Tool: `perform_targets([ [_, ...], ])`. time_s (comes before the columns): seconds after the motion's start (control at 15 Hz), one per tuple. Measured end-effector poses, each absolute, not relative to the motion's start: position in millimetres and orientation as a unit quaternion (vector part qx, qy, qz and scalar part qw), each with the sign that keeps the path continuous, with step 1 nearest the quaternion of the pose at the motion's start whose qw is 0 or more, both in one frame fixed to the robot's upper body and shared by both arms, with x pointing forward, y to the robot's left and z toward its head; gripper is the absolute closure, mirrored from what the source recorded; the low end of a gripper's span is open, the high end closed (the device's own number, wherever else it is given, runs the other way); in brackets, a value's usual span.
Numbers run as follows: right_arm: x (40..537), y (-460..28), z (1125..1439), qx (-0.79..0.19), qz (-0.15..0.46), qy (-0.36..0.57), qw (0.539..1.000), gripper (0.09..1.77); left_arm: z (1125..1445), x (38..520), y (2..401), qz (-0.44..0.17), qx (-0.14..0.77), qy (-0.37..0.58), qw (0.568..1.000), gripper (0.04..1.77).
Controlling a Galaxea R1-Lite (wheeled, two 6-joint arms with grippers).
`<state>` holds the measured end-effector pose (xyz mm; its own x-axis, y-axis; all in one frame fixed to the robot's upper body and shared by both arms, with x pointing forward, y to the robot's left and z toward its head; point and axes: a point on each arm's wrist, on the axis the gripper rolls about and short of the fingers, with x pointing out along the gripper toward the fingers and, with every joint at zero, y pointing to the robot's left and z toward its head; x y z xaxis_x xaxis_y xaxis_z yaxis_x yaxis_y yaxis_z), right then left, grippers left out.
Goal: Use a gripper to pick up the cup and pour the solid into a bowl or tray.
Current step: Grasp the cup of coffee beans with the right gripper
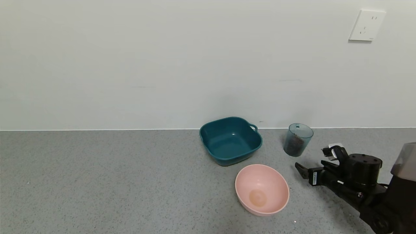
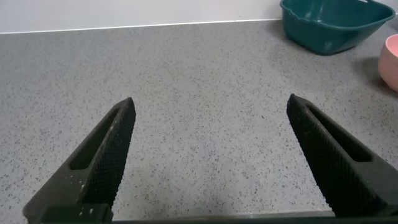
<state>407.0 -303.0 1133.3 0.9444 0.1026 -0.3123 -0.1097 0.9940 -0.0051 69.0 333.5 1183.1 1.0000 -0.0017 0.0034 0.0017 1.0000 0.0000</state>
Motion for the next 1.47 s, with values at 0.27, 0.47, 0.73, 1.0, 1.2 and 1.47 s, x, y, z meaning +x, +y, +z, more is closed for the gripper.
perform_targets([
  [0.27, 427.5, -300.0, 1127.6, -0.011, 0.055, 0.141, 0.988, 0.15, 1183.2, 69.0, 333.5, -0.001, 0.0, -0.002, 1.0, 0.06],
  [0.47, 443.1, -298.9, 1125.7, -0.011, 0.051, 0.124, 0.991, 0.15, 1183.1, 69.0, 333.5, -0.001, 0.0, -0.002, 1.0, 0.06],
  [0.73, 464.5, -296.9, 1122.8, -0.015, 0.043, 0.1, 0.994, 0.15, 1183.1, 69.0, 333.5, -0.001, 0.0, -0.002, 1.0, 0.06],
  [1.0, 481.6, -294.6, 1118.1, -0.013, 0.042, 0.083, 0.996, 0.15, 1183.2, 69.0, 333.5, -0.001, 0.0, -0.002, 1.0, 0.06],
  [1.2, 490.4, -293.8, 1117.2, -0.012, 0.042, 0.071, 0.996, 0.15, 1183.2, 69.0, 333.5, -0.001, 0.0, -0.002, 1.0, 0.06],
  [1.47, 497.5, -290.9, 1120.5, -0.012, 0.037, 0.057, 0.998, 0.15, 1183.2, 69.0, 333.5, -0.001, 0.0, -0.002, 1.0, 0.06],
])
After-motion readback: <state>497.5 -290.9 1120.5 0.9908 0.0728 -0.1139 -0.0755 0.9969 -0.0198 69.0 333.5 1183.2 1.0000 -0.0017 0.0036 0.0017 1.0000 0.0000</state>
